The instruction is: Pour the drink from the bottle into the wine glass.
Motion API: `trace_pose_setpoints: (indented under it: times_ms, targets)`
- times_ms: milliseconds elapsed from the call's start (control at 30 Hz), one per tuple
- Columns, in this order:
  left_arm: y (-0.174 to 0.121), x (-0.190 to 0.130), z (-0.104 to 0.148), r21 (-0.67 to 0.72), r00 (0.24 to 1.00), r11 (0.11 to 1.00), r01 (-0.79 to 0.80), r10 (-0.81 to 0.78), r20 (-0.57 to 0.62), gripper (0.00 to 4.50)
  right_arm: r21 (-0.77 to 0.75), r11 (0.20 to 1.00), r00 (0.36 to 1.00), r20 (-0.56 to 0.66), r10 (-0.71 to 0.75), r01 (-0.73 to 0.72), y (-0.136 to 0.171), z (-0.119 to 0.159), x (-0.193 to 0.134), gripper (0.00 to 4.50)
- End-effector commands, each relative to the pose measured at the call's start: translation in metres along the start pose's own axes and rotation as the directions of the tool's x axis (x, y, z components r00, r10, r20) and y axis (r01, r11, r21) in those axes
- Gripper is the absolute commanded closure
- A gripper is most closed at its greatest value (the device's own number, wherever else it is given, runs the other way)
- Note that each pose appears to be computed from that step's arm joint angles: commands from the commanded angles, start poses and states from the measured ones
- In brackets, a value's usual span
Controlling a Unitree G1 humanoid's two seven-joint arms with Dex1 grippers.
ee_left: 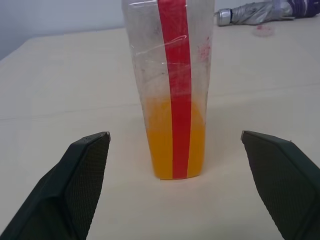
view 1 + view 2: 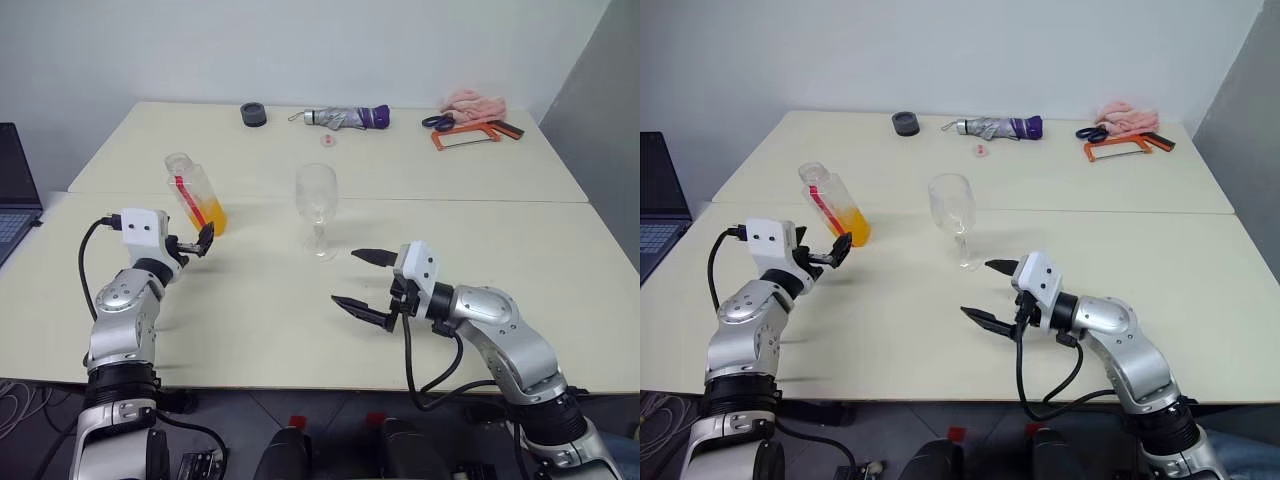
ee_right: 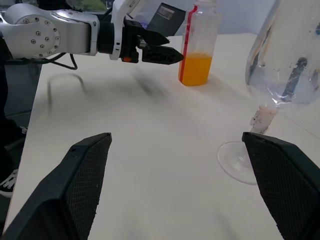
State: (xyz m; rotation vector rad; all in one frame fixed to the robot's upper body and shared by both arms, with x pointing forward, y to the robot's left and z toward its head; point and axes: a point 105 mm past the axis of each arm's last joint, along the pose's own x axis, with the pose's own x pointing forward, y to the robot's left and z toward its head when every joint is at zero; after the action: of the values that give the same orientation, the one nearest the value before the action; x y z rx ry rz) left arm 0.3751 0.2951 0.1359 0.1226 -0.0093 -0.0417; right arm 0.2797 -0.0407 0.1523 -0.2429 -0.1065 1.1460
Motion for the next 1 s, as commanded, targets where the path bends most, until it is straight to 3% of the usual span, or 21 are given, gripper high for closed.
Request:
trace_pose_setpoints:
  times_ms: [33, 633, 1000]
  targets:
    - [0.003, 0.001, 0.017, 0.042, 0.998, 0.999, -0.002, 0.0, 0.056, 0.0, -0.035, 0.999, 0.999, 0.039, -0.004, 0.005, 0.0, 0.011, 0.001, 0.04]
    - [0.003, -0.002, 0.016, 0.052, 0.998, 0.999, 0.011, -0.014, 0.06, 0.0, -0.009, 0.99, 0.987, 0.074, -0.139, 0.14, -0.009, 0.001, 0.006, 0.04]
    - [0.005, 0.001, 0.019, 0.023, 0.998, 1.0, 0.006, -0.007, 0.057, 0.0, 0.006, 1.0, 0.995, 0.101, -0.01, 0.009, 0.007, 0.013, 0.009, 0.04]
